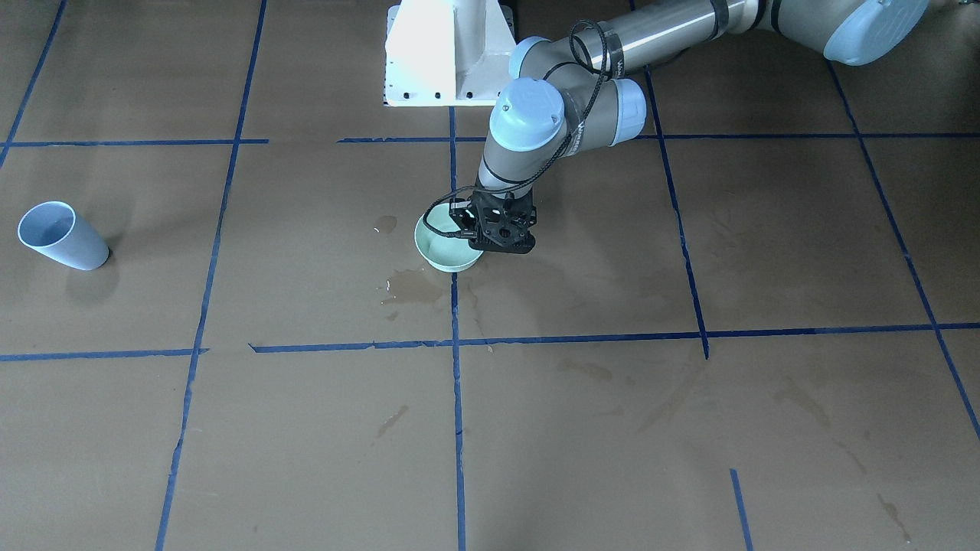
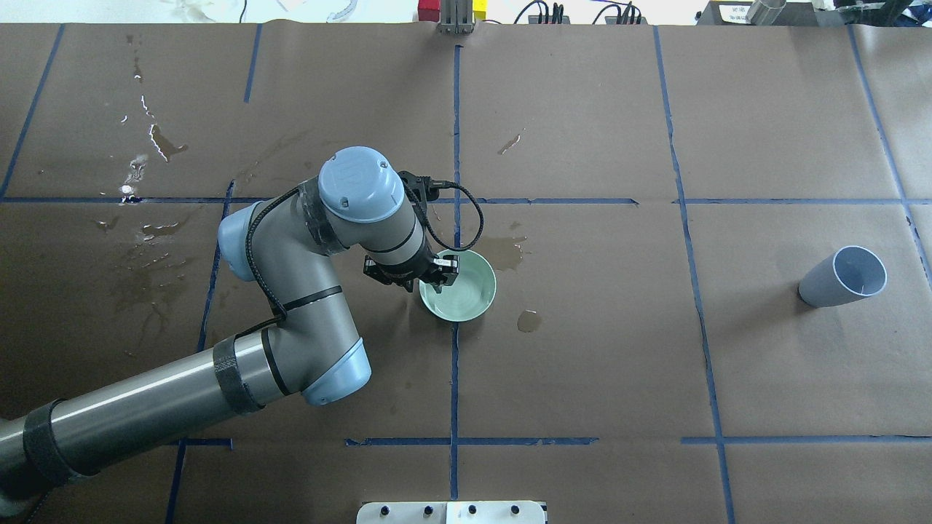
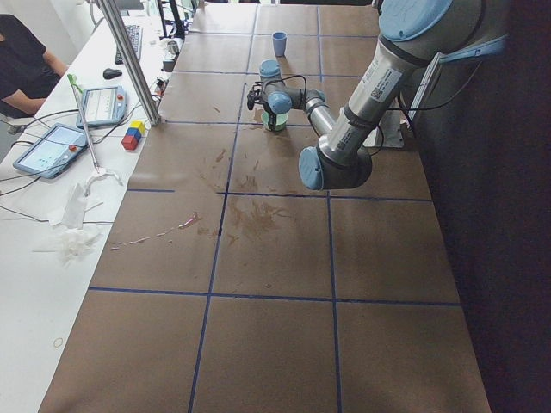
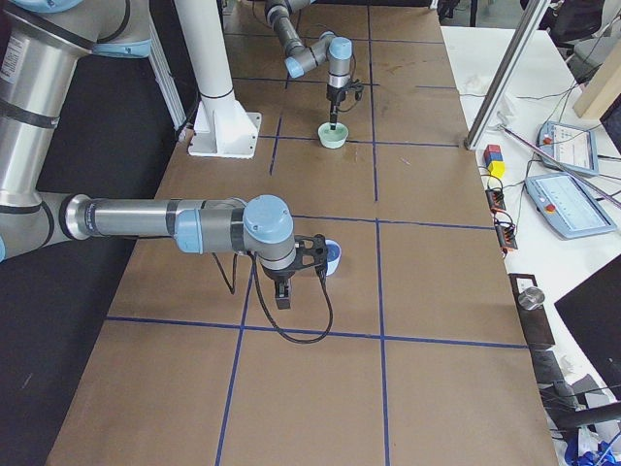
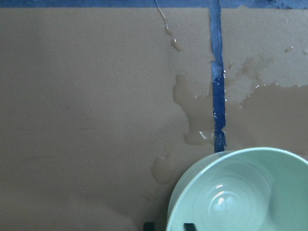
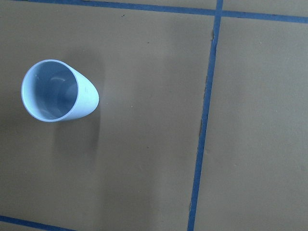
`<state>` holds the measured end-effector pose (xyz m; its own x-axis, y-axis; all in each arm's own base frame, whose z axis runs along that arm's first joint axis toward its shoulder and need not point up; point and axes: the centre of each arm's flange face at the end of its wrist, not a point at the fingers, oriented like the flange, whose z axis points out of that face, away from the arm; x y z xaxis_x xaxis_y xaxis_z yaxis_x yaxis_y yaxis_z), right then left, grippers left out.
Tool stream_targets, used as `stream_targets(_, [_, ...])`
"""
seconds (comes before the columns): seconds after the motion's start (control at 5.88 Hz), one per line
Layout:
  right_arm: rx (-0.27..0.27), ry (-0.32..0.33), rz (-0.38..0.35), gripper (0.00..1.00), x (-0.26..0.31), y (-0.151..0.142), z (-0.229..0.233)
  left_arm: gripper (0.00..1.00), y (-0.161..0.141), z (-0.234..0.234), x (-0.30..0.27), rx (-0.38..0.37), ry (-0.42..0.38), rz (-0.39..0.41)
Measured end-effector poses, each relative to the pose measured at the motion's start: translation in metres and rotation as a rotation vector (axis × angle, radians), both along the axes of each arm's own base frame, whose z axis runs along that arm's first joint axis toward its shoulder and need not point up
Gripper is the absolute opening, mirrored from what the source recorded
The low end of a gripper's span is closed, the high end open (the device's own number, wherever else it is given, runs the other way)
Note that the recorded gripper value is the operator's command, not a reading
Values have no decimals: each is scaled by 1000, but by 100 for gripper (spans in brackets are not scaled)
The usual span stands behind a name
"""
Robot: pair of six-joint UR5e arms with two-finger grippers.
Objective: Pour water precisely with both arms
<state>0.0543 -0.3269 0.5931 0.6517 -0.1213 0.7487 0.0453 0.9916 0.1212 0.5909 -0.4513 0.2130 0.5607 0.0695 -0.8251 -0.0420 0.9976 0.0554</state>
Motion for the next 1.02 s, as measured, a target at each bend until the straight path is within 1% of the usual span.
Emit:
stream_targets(0.17, [11, -2, -1, 100, -1, -1, -2, 99, 1, -7, -7, 16, 32, -5])
stream_targets(0.51, [55, -11, 17, 100, -10, -7, -14, 99, 11, -18, -40, 9, 86, -42])
stream_targets(0.68, [63, -24, 39, 100, -21, -11, -22, 99, 18, -16, -65, 12, 107, -57])
stream_targets(0.85, [90, -35, 42, 100, -33, -14, -29, 99, 25, -11, -90, 18, 122, -68])
stream_targets(1.02, [118, -46, 26, 100, -51, -17, -36, 99, 30, -4, -110, 23, 129, -79])
